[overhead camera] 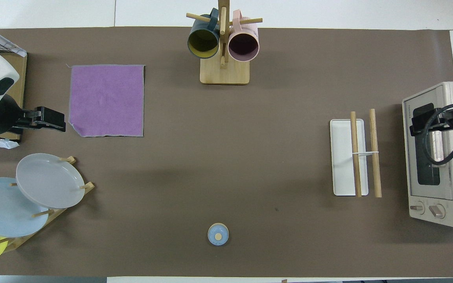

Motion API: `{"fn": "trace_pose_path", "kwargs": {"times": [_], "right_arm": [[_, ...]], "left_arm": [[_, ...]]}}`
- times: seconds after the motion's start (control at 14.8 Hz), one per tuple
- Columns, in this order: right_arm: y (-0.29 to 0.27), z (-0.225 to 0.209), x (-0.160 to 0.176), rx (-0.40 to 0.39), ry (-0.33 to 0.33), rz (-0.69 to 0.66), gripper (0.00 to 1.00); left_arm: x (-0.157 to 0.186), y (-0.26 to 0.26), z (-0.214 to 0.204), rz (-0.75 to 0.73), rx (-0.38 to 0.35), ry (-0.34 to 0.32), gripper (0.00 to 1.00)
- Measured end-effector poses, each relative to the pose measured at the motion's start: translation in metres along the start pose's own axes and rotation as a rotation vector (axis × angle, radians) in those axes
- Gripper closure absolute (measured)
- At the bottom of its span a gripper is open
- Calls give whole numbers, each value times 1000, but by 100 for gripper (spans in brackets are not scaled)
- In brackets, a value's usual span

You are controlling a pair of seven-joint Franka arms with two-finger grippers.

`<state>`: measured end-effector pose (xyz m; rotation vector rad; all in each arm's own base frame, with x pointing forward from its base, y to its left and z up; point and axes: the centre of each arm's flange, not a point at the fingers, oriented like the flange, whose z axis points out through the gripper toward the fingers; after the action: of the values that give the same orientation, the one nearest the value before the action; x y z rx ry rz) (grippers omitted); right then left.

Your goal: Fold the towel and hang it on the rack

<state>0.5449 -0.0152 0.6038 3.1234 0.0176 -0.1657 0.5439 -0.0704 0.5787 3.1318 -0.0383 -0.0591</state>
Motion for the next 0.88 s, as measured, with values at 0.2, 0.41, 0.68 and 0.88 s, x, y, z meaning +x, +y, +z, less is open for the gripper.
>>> {"fn": "trace_pose_path", "kwargs": {"times": [0.2, 0.41, 0.68, 0.88], "right_arm": [[0, 0, 0, 0, 0, 0, 0], [0, 0, 0, 0, 0, 0, 0], [0, 0, 0, 0, 0, 0, 0], [0, 0, 0, 0, 0, 0, 0]], "left_arm": [[0, 0, 0, 0, 0, 0, 0], [-3, 1, -5, 1, 1, 10, 0], [-6, -2, -8, -4, 1, 14, 0], [-5, -9, 5, -18, 2, 1, 0]]}}
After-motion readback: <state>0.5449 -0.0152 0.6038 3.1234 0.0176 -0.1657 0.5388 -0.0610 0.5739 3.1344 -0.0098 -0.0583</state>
